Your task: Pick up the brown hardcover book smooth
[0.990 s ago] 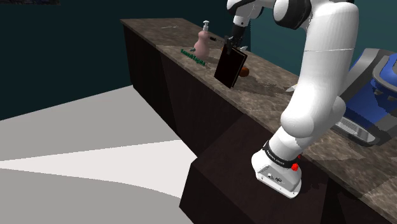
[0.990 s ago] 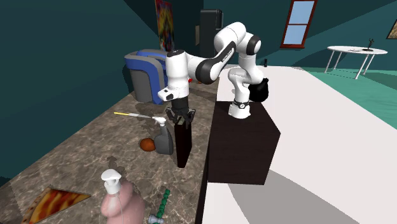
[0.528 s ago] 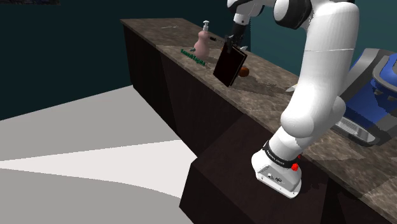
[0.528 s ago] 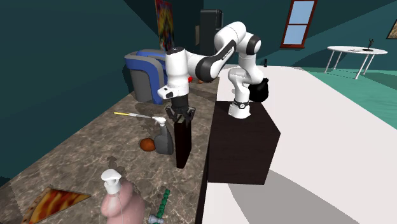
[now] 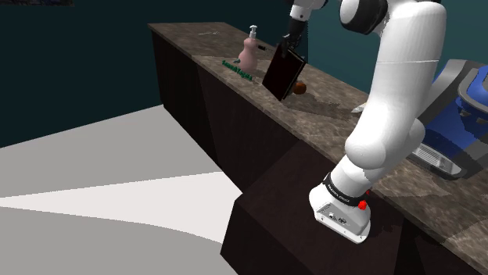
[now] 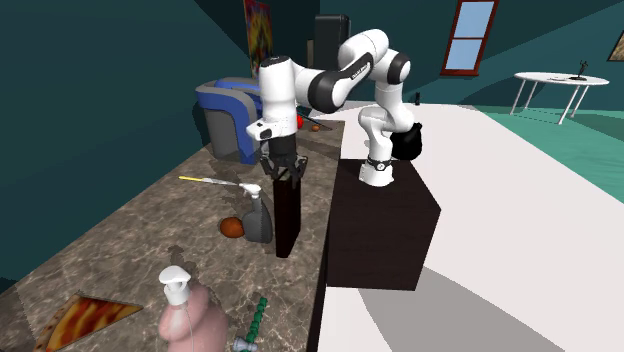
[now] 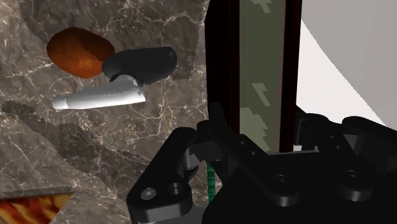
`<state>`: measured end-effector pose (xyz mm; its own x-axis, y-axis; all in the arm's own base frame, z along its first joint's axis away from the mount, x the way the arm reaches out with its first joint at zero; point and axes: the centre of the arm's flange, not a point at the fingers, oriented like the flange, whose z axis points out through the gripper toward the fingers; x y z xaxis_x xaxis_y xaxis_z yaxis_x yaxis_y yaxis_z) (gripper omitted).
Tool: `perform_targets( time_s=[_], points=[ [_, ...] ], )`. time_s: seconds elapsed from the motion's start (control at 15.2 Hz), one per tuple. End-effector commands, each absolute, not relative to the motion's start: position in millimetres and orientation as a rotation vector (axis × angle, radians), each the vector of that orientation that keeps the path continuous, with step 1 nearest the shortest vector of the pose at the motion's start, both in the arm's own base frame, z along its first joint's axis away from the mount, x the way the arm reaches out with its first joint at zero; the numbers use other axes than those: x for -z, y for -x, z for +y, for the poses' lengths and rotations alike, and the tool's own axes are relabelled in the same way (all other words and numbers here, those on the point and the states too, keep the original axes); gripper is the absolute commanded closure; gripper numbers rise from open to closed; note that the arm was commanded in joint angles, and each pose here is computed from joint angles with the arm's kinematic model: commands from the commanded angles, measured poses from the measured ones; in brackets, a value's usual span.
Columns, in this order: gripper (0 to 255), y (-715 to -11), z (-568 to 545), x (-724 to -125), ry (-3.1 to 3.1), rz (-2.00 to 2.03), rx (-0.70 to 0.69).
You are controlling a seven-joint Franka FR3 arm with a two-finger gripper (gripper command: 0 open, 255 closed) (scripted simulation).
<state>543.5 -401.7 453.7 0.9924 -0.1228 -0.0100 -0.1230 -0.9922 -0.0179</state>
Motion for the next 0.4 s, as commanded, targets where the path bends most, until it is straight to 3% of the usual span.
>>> perform_targets(
  time_s=[0.0, 0.33],
  points=[
    [255, -544, -403, -467, 3.118, 0.192, -0.011],
    [255, -544, -403, -484, 3.118, 0.192, -0.011]
  ],
)
